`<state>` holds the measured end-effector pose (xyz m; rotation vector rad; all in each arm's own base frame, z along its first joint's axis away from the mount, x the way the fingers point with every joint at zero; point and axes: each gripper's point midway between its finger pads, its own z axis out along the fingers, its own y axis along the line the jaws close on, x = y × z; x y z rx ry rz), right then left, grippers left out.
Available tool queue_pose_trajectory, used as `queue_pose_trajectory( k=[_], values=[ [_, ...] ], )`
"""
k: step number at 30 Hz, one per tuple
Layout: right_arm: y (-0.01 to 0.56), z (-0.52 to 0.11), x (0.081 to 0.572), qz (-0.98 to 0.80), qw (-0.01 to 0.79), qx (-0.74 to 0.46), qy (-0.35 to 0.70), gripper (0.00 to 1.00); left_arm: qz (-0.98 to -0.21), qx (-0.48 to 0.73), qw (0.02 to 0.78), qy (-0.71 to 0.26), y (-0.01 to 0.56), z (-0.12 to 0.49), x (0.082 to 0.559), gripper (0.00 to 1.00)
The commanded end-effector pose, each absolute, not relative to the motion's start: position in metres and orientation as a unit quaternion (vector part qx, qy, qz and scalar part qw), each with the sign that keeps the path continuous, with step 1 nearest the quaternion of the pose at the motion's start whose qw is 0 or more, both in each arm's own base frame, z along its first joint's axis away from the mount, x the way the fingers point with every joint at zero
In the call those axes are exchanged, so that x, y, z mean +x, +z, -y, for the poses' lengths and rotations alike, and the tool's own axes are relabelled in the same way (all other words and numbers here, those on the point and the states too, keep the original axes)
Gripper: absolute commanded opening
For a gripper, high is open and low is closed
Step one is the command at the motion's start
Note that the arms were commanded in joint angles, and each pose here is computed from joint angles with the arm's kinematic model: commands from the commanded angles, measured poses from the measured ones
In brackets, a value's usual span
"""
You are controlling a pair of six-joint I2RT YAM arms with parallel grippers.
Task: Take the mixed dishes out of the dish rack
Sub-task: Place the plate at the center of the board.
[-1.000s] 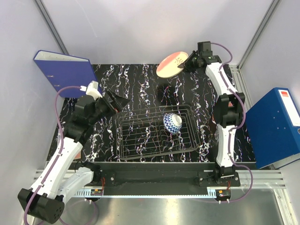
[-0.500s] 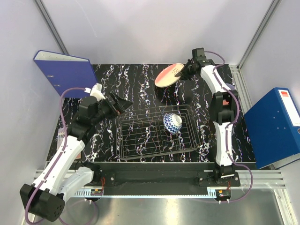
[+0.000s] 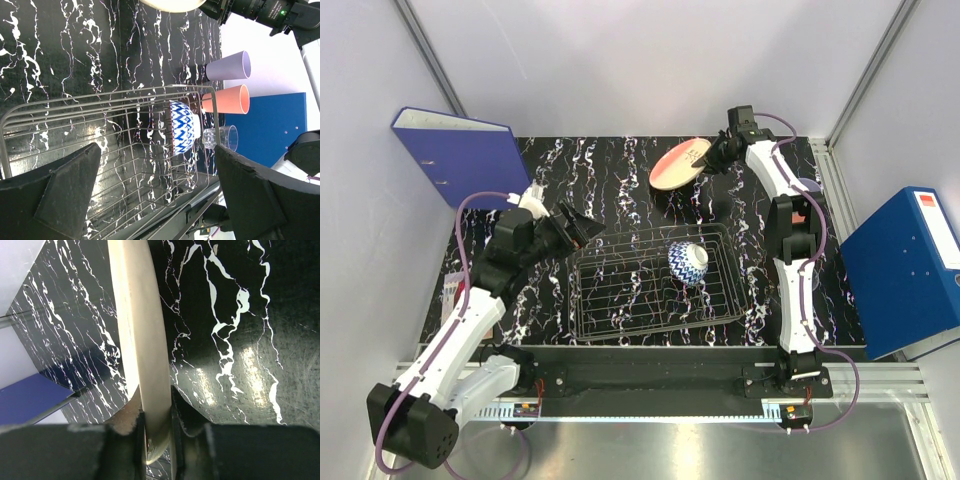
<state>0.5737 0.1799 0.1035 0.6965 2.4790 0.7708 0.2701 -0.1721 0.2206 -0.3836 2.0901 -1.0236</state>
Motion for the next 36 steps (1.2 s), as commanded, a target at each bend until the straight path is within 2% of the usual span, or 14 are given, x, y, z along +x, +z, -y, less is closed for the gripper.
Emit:
queue_pose_trajectory(
  k=[1,5,11,18,26,30,35,36],
  values=[
    [0.093,-0.173,0.566,-0.913,0.221,0.246,0.24,0.3,-0.806,-0.138,0.389,-0.424,0.231,0.179,0.273,0.99],
    [0.09,-0.174,0.562,-0.915,0.214,0.246,0.239,0.38,-0.807,-0.14,0.384,-0.426,0.228,0.18,0.272,0.99],
    [0.077,-0.172,0.555,-0.918,0.198,0.252,0.233,0.42,-0.81,-0.144,0.374,-0.428,0.22,0.18,0.27,0.99],
    [0.058,-0.169,0.547,-0.923,0.178,0.264,0.216,0.66,-0.814,-0.145,0.363,-0.429,0.212,0.183,0.271,0.99],
    [0.056,-0.161,0.544,-0.924,0.178,0.276,0.194,0.8,-0.819,-0.147,0.351,-0.429,0.204,0.184,0.27,0.99],
    [0.081,-0.158,0.547,-0.917,0.202,0.282,0.198,0.86,-0.82,-0.147,0.349,-0.429,0.202,0.184,0.27,0.99],
    [0.157,-0.165,0.554,-0.895,0.263,0.266,0.241,0.9,-0.818,-0.127,0.365,-0.427,0.212,0.185,0.272,0.99],
    [0.186,-0.166,0.554,-0.887,0.288,0.256,0.256,0.9,-0.819,-0.119,0.373,-0.42,0.217,0.183,0.273,0.99]
  ],
)
